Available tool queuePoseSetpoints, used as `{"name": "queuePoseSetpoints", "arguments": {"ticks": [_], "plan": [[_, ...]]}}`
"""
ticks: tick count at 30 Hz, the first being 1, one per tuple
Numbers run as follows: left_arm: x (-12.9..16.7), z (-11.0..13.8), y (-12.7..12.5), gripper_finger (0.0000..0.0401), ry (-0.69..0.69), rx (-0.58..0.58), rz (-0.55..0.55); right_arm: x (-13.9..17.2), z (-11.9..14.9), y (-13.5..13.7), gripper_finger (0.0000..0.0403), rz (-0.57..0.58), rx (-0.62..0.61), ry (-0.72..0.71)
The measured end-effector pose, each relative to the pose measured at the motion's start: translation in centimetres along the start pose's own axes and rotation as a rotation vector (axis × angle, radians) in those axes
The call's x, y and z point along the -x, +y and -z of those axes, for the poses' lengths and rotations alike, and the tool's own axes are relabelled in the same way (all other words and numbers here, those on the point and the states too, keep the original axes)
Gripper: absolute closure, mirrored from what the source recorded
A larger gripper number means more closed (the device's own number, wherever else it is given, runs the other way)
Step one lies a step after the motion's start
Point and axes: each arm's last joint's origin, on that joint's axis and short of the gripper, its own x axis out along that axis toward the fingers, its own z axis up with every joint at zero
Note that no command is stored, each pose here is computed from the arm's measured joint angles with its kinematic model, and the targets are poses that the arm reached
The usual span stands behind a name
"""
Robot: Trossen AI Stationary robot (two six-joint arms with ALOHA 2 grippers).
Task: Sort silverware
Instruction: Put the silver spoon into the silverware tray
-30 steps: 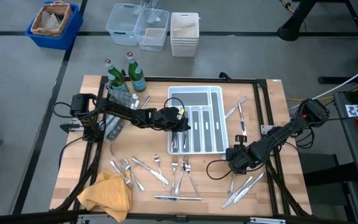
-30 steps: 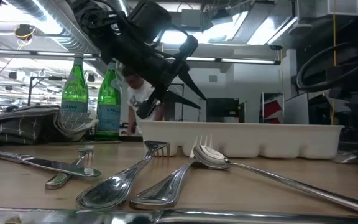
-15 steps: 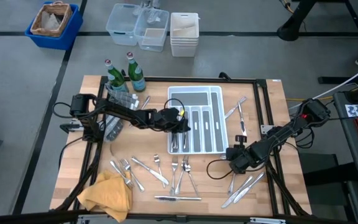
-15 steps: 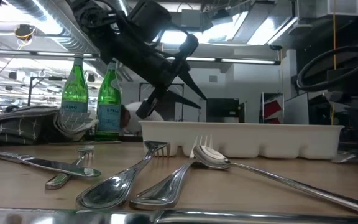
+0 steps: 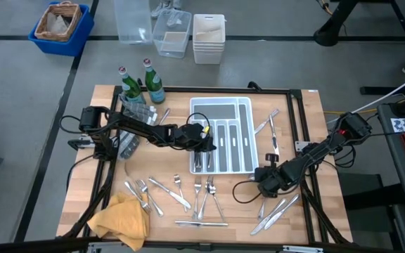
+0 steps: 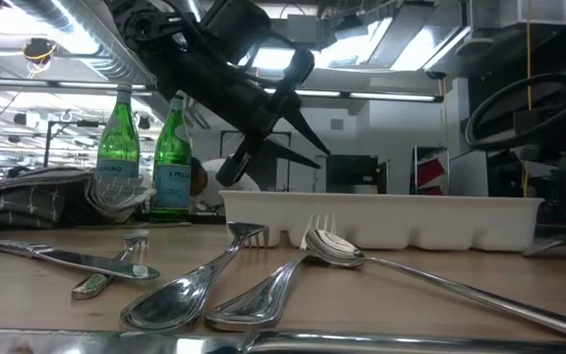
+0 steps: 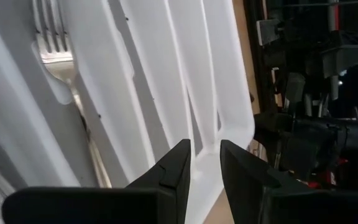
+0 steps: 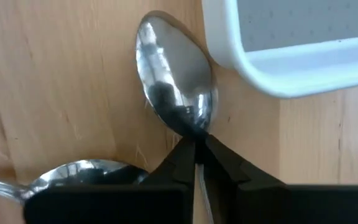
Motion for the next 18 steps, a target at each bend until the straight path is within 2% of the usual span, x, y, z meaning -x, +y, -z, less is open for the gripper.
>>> {"name": "queuePoseSetpoints", "arguments": {"ticks": [4,11,18], "plan": [[0.0,-0.1,-0.5,0.0325,0.008,-0.003,0.055,1.3,-0.8,0.3,0.0397,-0.028,0.013,0.020],[0.5,-0.5,-2.0,0.0325,-0.006,-0.084,0.204,3.3,-2.3,1.0,0.0398,-0.088,0.014,0.008],[2.9,-1.2,-4.3,0.0325,-0.059,-0.266,0.301,6.5,-4.2,1.6,0.0398,-0.123,0.001,-0.044]]}}
